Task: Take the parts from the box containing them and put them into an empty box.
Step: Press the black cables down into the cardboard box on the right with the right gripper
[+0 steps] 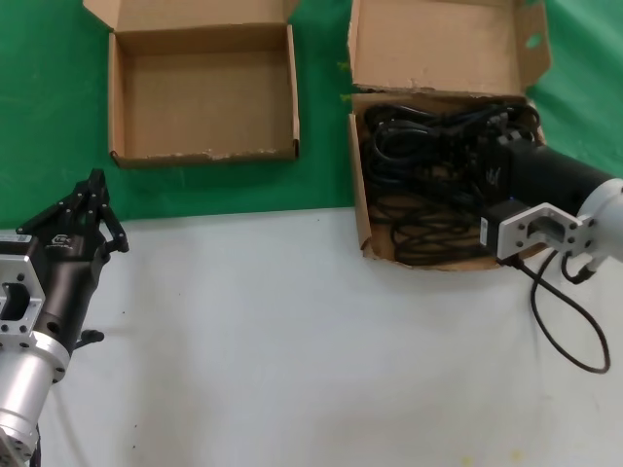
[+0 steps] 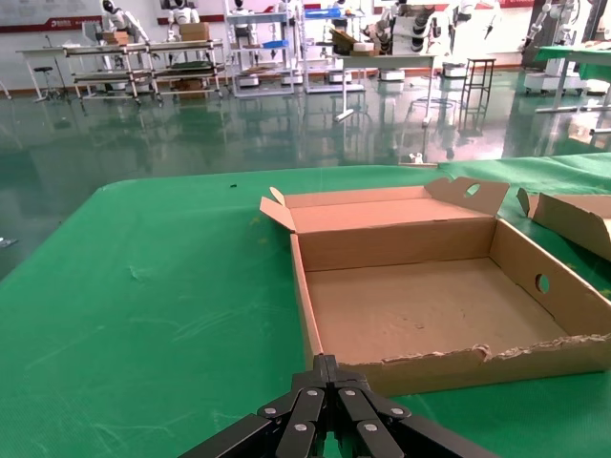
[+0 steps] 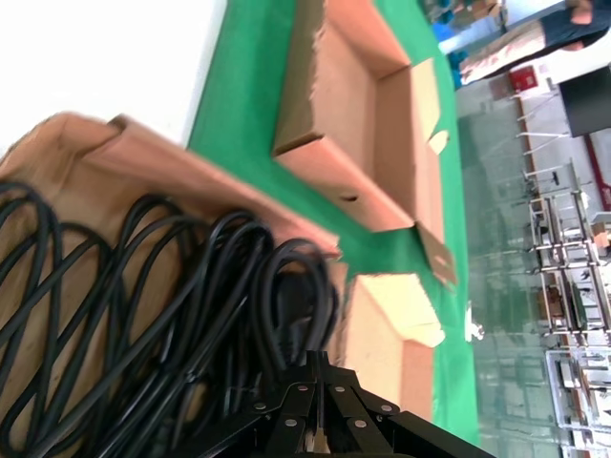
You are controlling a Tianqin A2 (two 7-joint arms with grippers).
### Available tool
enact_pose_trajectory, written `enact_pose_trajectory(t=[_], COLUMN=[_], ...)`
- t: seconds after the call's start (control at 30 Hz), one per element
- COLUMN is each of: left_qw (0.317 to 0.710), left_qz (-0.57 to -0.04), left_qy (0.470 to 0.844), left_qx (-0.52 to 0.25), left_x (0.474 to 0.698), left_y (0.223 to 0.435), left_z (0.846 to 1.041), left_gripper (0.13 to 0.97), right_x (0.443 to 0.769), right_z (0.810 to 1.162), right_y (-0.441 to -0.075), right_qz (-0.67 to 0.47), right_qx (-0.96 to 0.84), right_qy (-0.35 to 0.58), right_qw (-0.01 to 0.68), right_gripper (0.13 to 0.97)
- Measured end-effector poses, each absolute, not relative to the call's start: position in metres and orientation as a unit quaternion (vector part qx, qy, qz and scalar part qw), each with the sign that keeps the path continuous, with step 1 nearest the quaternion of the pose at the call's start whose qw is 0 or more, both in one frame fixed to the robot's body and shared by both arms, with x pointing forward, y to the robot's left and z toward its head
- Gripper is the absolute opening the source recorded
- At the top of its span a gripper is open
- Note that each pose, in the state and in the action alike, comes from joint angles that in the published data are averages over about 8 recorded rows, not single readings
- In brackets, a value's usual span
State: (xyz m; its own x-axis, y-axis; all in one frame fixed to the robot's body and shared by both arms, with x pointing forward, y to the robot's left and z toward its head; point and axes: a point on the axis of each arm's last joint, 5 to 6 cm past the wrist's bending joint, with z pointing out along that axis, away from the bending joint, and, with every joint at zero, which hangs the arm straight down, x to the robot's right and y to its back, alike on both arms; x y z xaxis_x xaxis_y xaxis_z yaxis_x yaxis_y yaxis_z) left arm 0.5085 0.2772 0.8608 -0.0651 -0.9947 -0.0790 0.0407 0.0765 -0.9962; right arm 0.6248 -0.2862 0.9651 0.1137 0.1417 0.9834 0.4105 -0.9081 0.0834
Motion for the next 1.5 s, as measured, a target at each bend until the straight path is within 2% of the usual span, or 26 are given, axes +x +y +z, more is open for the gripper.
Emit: enact_pose_trajectory(t=[0.23, 0.57, 0.87, 1.17, 1.43, 1.5], left_qw=[0.512, 0.512, 0.512, 0.512, 0.512, 0.512], left_qz=[-0.506, -0.506, -0.506, -0.506, -0.506, -0.506], left_qy=[0.526, 0.526, 0.526, 0.526, 0.526, 0.526], left_qx=[-0.454, -0.454, -0.454, -0.454, -0.454, -0.454], left_x=[0.509, 0.509, 0.509, 0.509, 0.509, 0.509], left_y=[0.277, 0.277, 0.277, 0.277, 0.277, 0.277], left_z=[0.861, 0.861, 0.861, 0.861, 0.861, 0.861], left_gripper=[0.145, 0.145, 0.145, 0.145, 0.145, 0.145], right_x=[0.614, 0.611, 0.618, 0.627, 0.638, 0.64], right_z=[0.974, 0.966, 0.961, 0.96, 0.96, 0.96], right_y=[-0.288, -0.29, -0.288, -0.283, -0.274, -0.271], right_qz=[-0.641, -0.636, -0.637, -0.639, -0.643, -0.644], right_qx=[-0.736, -0.744, -0.747, -0.747, -0.744, -0.743], right_qy=[-0.181, -0.172, -0.166, -0.161, -0.158, -0.157], right_qw=[0.119, 0.108, 0.097, 0.093, 0.09, 0.089], right_gripper=[0.152, 0.155, 0.21, 0.331, 0.472, 0.467])
